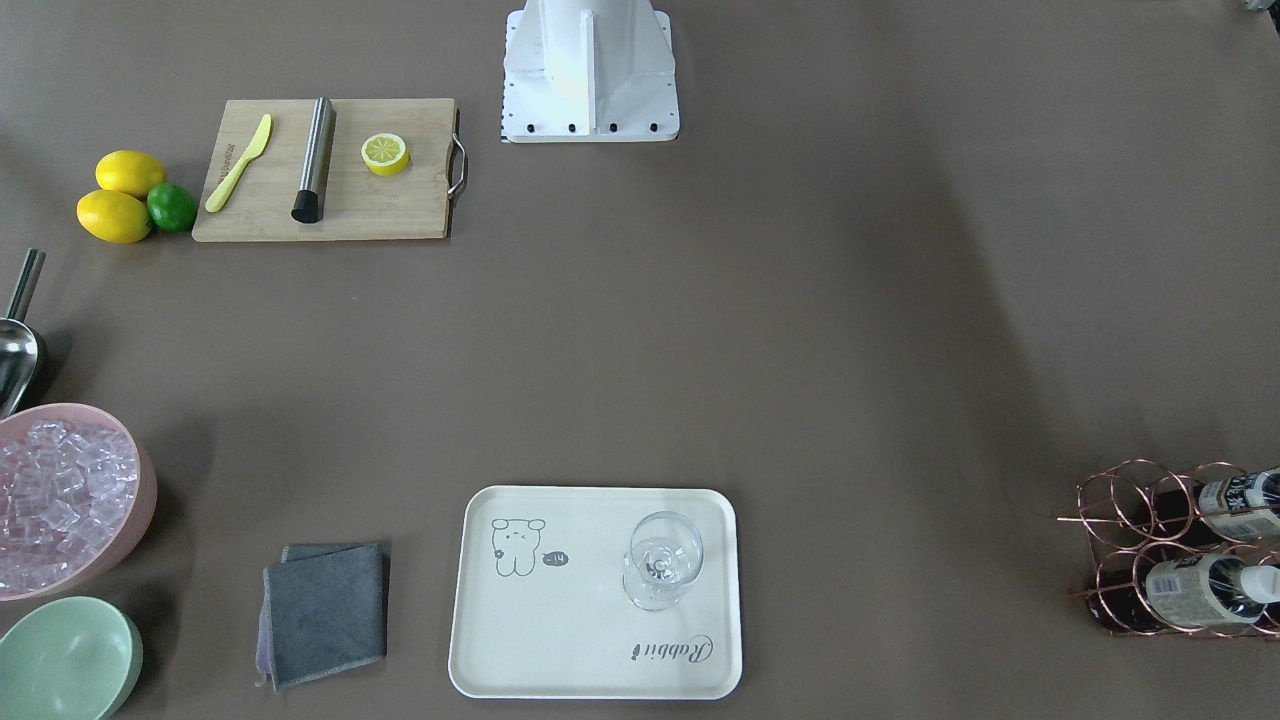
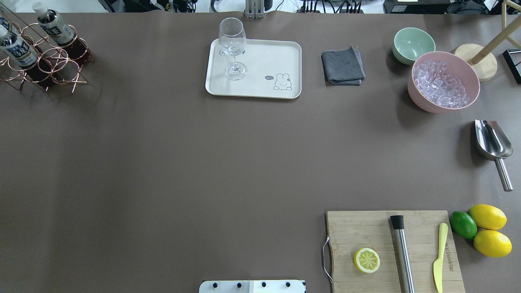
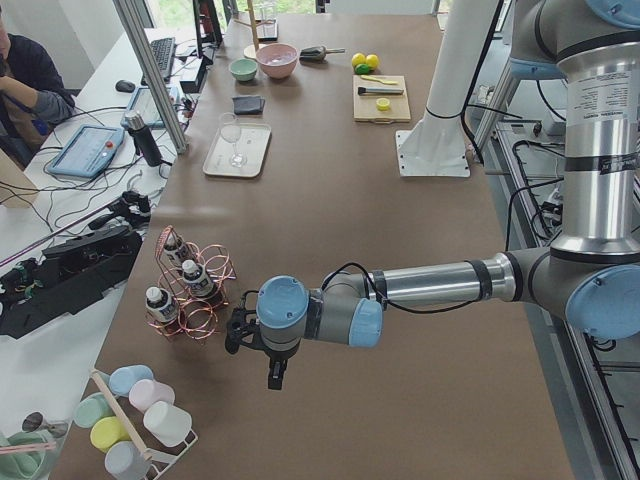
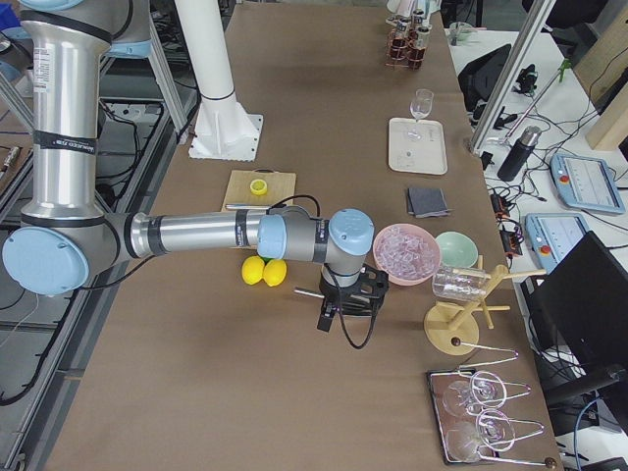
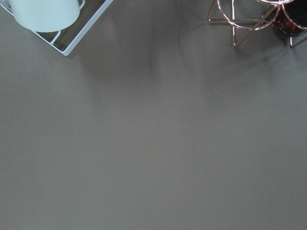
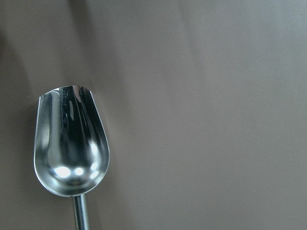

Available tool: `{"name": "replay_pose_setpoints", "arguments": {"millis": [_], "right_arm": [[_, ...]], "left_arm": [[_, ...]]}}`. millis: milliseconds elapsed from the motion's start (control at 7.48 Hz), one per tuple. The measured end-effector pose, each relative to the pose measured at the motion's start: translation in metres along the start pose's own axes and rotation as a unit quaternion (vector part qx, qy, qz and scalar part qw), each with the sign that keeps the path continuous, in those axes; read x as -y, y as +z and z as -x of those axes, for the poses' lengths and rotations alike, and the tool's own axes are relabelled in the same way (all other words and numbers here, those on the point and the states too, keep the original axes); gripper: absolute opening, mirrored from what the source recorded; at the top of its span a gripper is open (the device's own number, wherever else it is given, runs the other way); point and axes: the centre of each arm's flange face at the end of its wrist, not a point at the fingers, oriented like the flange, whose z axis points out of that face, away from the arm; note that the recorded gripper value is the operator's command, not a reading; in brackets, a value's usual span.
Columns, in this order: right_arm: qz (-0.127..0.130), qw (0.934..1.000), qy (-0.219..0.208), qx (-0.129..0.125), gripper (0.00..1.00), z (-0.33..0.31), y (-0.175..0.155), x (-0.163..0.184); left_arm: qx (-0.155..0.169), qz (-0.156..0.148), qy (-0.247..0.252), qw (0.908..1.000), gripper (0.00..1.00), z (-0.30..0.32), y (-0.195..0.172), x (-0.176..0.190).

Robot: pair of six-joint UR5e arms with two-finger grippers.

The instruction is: Take tea from basket to plate

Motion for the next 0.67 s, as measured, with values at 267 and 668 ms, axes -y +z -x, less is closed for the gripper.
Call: {"name": "replay_pose_setpoints", "arguments": {"millis": [267, 668], "right_arm": [[0.000, 1.0000, 0.000, 0.000, 1.00, 0.000, 0.000, 0.000], [0.000, 1.0000, 0.000, 0.000, 1.00, 0.000, 0.000, 0.000]], "left_arm": [[-0.002, 0.015, -0.015, 0.9998, 0.98, -0.023, -0.018, 0.019], [0.003, 0.044, -0.012, 0.9990, 0.98, -0.089, -0.051, 0.071]]}}
